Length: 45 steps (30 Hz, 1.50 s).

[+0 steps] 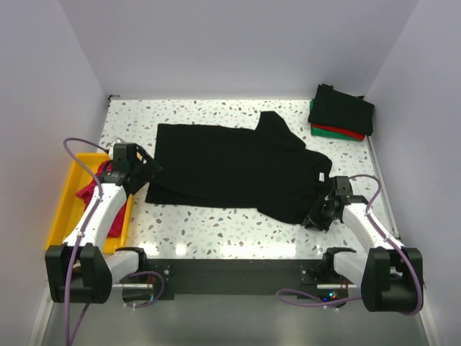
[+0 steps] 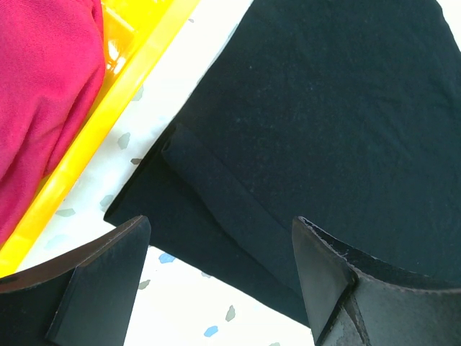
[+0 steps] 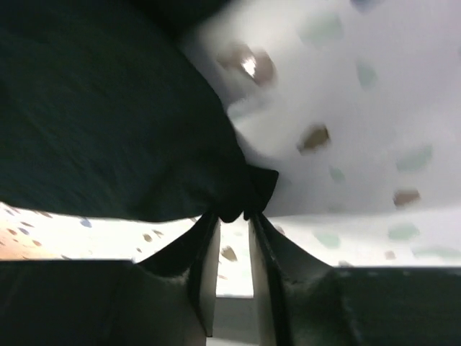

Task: Fold and stack the t-shirts
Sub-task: Fold the tshirt

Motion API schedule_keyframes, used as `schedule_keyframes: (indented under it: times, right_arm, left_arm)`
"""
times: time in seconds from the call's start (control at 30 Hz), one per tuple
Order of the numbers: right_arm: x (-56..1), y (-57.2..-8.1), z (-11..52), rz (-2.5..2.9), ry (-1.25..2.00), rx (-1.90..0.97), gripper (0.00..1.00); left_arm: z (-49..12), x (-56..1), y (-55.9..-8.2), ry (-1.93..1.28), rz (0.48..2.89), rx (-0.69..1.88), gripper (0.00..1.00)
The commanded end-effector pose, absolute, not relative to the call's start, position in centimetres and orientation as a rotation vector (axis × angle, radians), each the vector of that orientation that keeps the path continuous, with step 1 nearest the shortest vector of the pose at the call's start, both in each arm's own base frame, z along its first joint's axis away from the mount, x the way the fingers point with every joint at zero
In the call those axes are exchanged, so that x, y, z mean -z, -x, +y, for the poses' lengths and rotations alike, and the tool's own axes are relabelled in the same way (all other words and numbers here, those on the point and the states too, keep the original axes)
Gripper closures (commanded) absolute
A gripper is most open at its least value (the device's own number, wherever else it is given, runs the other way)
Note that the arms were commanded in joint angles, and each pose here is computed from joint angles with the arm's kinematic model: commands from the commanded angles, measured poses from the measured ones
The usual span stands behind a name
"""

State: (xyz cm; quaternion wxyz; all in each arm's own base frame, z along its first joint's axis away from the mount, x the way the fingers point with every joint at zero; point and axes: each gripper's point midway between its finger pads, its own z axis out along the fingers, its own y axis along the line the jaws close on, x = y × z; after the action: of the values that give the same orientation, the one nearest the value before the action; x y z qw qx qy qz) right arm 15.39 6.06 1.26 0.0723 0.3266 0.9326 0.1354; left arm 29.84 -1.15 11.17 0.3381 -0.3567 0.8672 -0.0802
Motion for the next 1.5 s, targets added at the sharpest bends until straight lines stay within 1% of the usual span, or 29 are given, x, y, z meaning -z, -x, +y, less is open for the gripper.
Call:
schedule_keyframes:
  times: [0.0, 0.13, 0.17, 0.2, 0.23, 0.3, 0.43, 0.5, 0.53, 0.57, 0.6, 0.67, 0.7, 0.8, 1.0, 1.33, 1.47]
  right_arm:
    - [-2.6, -20.8, 6.0, 2.595, -0.871, -0.482, 0.77]
    - [-3.9, -21.6, 6.3, 2.549, -0.816, -0.516, 0.83]
    - [-4.1, -21.8, 6.4, 2.538, -0.801, -0.529, 0.86]
    - [-4.4, -21.9, 6.5, 2.531, -0.792, -0.539, 0.91]
    - [-4.8, -22.0, 6.5, 2.520, -0.782, -0.543, 0.94]
    - [-5.2, -22.2, 6.6, 2.514, -0.774, -0.551, 0.96]
    - [-6.5, -22.8, 6.6, 2.492, -0.742, -0.558, 0.96]
    - [-6.7, -22.8, 6.7, 2.494, -0.718, -0.570, 0.91]
    - [-6.9, -22.7, 6.8, 2.501, -0.700, -0.570, 0.85]
    - [-6.7, -22.2, 6.7, 2.525, -0.701, -0.562, 0.73]
    - [-6.8, -22.1, 6.7, 2.528, -0.698, -0.554, 0.67]
    - [-6.4, -21.1, 6.2, 2.554, -0.712, -0.514, 0.58]
    - [-6.7, -20.8, 6.1, 2.546, -0.711, -0.508, 0.50]
    - [-5.9, -18.9, 5.4, 2.578, -0.776, -0.436, 0.47]
    - [-3.5, -15.3, 5.0, 2.670, -0.882, -0.364, 0.47]
    - [-3.1, -14.5, 4.5, 2.636, -0.982, -0.327, 0.46]
    - [-2.5, -15.3, 4.4, 2.620, -1.003, -0.322, 0.47]
  left_arm:
    - [-1.0, -12.4, -30.9, 0.915, 2.222, 0.227, 0.16]
    - [-1.0, -12.3, -31.0, 0.917, 2.222, 0.227, 0.16]
    - [-1.0, -12.2, -30.9, 0.918, 2.225, 0.226, 0.16]
    - [-1.1, -12.3, -30.9, 0.917, 2.224, 0.228, 0.16]
    - [-1.1, -12.2, -30.9, 0.917, 2.224, 0.228, 0.16]
    - [-1.1, -12.1, -30.8, 0.920, 2.228, 0.227, 0.16]
    - [-1.1, -11.9, -30.8, 0.919, 2.233, 0.229, 0.16]
    - [-1.1, -11.8, -30.8, 0.917, 2.235, 0.229, 0.16]
    - [-1.1, -11.8, -30.7, 0.917, 2.237, 0.228, 0.16]
    - [-1.2, -11.6, -30.7, 0.916, 2.242, 0.228, 0.16]
    - [-1.2, -11.7, -30.7, 0.916, 2.239, 0.229, 0.16]
    - [-1.2, -11.6, -30.6, 0.915, 2.243, 0.227, 0.16]
    - [-1.1, -11.6, -30.6, 0.913, 2.243, 0.226, 0.16]
    - [-1.1, -11.6, -30.6, 0.910, 2.244, 0.223, 0.16]
    - [-1.3, -11.4, -30.6, 0.909, 2.245, 0.233, 0.16]
    - [-1.2, -11.2, -30.7, 0.902, 2.250, 0.225, 0.16]
    - [-1.4, -10.9, -30.7, 0.904, 2.257, 0.239, 0.16]
